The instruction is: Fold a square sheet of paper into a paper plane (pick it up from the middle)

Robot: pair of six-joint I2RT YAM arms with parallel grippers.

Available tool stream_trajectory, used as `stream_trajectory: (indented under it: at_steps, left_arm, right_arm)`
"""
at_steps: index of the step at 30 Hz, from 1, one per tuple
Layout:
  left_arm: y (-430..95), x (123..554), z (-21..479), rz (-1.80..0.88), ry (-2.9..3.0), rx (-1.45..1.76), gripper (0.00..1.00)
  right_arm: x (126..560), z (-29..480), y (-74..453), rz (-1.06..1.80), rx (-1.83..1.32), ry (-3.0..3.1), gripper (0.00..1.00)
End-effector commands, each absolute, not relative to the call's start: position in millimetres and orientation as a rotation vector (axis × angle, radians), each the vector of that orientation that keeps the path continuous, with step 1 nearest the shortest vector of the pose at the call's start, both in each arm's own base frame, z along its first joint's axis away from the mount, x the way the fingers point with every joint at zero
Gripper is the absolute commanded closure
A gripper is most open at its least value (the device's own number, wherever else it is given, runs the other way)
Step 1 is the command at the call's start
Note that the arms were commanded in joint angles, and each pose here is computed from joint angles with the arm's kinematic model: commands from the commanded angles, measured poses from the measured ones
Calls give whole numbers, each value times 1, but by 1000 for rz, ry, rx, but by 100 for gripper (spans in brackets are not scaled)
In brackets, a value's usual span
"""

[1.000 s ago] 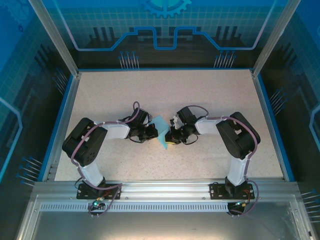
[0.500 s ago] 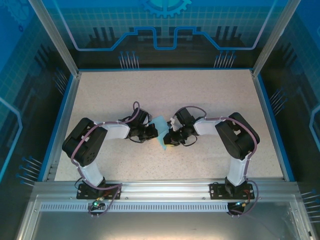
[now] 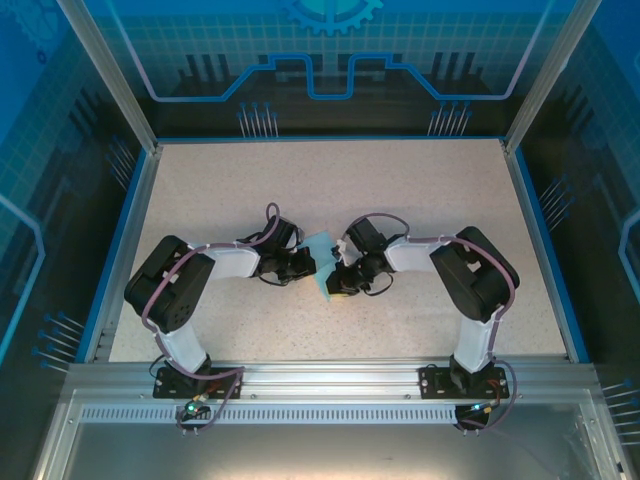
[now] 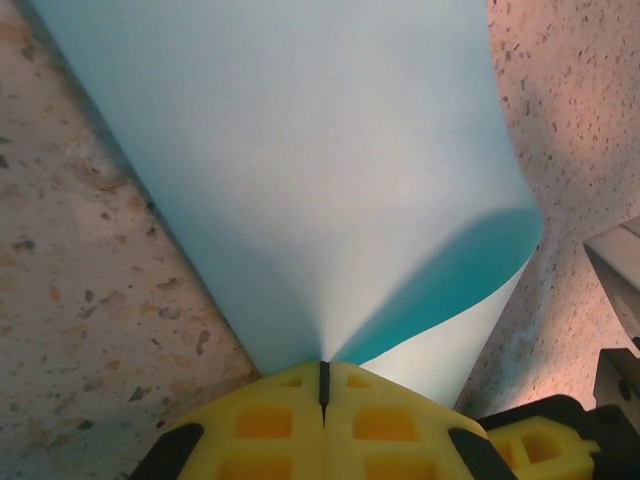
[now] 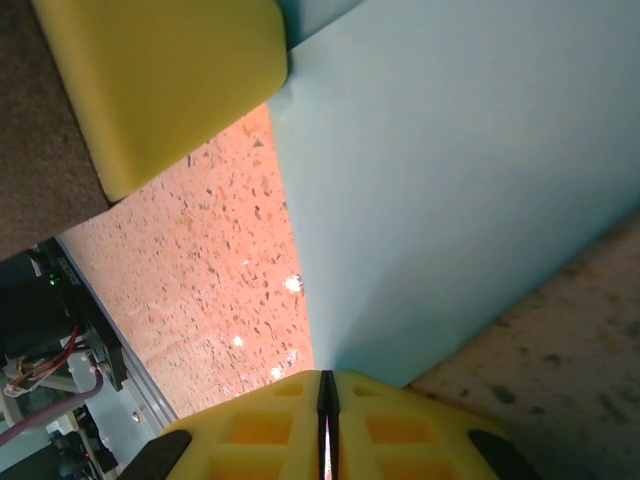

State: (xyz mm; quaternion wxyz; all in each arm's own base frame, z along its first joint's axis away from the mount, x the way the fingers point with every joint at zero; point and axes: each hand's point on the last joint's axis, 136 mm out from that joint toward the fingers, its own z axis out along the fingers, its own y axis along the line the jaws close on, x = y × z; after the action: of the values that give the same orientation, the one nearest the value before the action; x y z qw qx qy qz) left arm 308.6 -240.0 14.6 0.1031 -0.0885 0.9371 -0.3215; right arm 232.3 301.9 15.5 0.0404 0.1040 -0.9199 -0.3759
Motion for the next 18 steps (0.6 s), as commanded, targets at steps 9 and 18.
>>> stream_trajectory:
  at_steps: [9, 18]
  left_arm:
    - [-232, 308, 11, -876, 2776, -286, 95]
    - [-231, 307, 11, -873, 2775, -294, 95]
  right_arm:
    - [218, 3, 293, -1010, 328, -2823, 89]
    - [220, 26, 303, -1046, 441, -2872, 89]
